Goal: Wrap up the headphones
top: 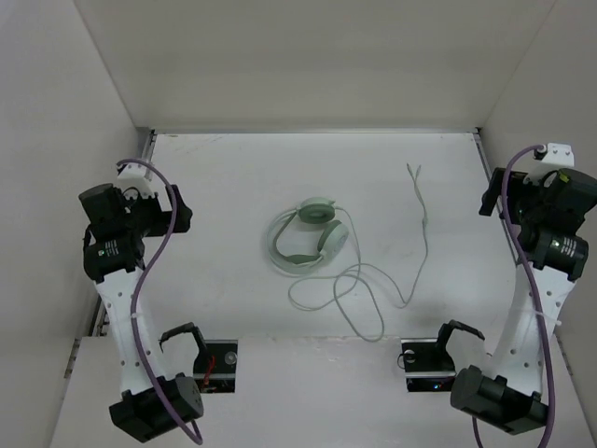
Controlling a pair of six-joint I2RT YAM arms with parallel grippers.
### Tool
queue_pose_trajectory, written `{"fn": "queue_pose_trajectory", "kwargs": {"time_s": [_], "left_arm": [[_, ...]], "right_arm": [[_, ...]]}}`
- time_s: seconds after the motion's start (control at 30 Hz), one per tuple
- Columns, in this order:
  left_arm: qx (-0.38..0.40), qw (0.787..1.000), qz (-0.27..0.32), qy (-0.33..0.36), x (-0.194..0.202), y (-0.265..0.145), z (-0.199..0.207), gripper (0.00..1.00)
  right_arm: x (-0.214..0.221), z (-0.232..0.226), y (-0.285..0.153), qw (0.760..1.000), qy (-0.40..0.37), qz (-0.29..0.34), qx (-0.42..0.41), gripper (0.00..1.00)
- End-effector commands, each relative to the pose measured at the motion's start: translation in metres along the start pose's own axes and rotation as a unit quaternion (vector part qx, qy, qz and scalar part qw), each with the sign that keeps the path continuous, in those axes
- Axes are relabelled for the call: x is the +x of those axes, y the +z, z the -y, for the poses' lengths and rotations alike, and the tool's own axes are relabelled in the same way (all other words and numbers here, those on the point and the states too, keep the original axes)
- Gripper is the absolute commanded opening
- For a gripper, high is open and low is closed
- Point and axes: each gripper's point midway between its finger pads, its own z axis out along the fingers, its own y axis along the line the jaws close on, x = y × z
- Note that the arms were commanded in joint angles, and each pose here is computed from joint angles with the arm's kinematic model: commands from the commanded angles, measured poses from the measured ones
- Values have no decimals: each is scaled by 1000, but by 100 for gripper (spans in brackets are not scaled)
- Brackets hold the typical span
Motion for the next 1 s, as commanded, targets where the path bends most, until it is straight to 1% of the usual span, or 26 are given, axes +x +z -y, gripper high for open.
{"fn": "queue_pose_trajectory", "kwargs": {"time_s": [0.0,0.13,0.23,0.37,0.5,0.57,0.63,0.7,0.73,0.77,0.83,0.9,0.97], "left_arm": [[21,999,8,-25,-14,2,24,100],[66,997,-28,-36,1,20,53,100],[74,996,-48,-19,6,32,60,100],[38,996,-73,38,5,53,56,100],[-27,990,-98,97,-3,79,50,100],[-33,988,-102,114,-9,91,61,100],[-18,987,-106,119,-12,101,79,100],[5,987,-111,113,-12,109,99,95],[25,986,-119,112,-8,113,114,87],[42,984,-126,115,-4,116,126,84],[66,981,-136,123,1,120,145,85],[76,978,-145,128,10,124,158,97],[83,977,-152,124,23,128,167,98]], "right_arm": [[-21,-13,-9,998,3,53,-22,100],[-13,-16,1,998,7,56,-36,100],[-14,-19,9,997,3,70,-43,100],[-18,-23,18,993,15,102,-53,100],[-18,-53,35,989,28,87,-113,100],[-21,-65,42,987,33,90,-131,100],[-21,-75,50,984,46,84,-150,100],[-18,-85,57,983,46,74,-162,100],[-18,-91,61,982,42,72,-171,100],[-19,-96,63,981,36,73,-175,100],[-20,-108,64,979,28,72,-191,100],[-18,-117,64,977,23,66,-203,100],[-15,-125,66,976,12,60,-210,100]]}}
